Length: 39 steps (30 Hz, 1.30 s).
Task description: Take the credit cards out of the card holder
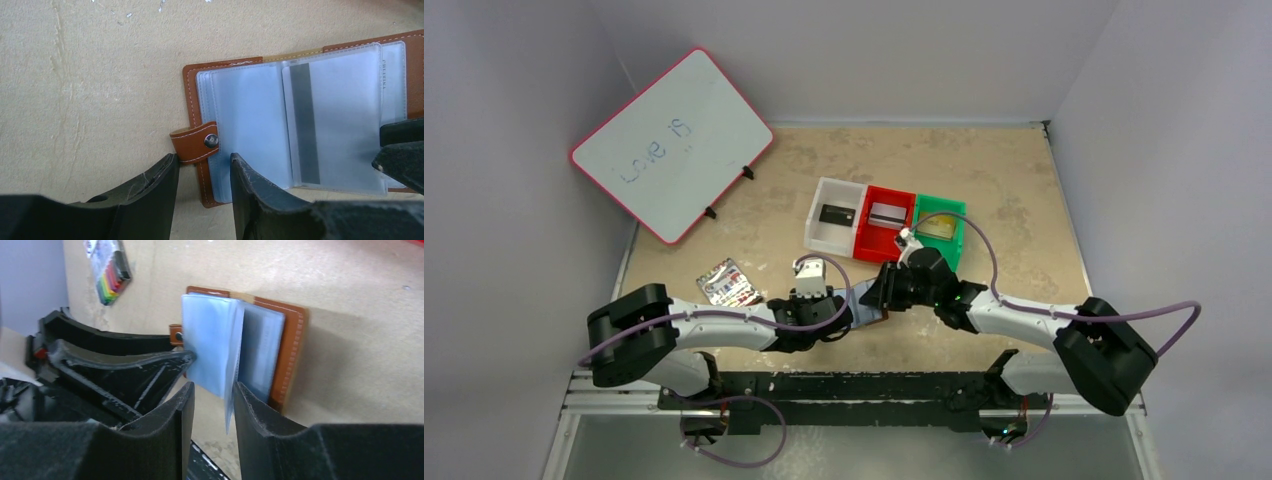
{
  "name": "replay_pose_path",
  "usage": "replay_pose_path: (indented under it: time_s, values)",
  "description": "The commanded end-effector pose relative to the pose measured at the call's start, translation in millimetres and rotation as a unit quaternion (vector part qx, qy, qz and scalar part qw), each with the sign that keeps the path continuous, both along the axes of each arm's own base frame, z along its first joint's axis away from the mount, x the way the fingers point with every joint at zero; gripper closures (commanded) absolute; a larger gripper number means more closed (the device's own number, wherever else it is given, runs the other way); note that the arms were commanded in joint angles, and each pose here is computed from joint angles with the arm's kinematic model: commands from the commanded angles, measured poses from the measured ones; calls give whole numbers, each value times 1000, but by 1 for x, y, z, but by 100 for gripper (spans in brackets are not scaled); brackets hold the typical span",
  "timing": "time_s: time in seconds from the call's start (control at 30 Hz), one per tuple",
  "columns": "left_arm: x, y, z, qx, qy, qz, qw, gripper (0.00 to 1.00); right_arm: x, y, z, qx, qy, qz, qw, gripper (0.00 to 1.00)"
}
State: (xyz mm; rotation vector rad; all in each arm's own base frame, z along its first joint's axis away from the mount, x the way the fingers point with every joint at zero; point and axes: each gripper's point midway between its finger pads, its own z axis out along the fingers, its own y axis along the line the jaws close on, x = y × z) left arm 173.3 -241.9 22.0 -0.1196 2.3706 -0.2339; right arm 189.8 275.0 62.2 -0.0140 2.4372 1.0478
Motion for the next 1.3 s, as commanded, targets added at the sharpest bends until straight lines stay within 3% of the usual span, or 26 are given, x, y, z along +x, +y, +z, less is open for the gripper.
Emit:
replay_pose_path:
  time_s: [0.0,0.5,0.7,0.97,1.13,1.27]
  values:
    - [3,-20,13,-33,-9,-6,999,60,2,22,31,62,-18,22,998,63]
    - [8,-2,32,-51,-39,29,998,60,0,42,29,72,-10,78,994,61]
    - [7,12,35,-59,-44,56,996,59,-7,58,45,96,-29,146,984,51]
    - [11,30,48,-67,-66,92,991,55,3,57,50,67,-50,137,987,49]
    - [9,18,49,-96,-64,67,991,52,15,28,28,-12,-31,54,998,55]
    - [8,3,43,-104,-53,51,992,49,16,15,17,-28,-28,31,999,60]
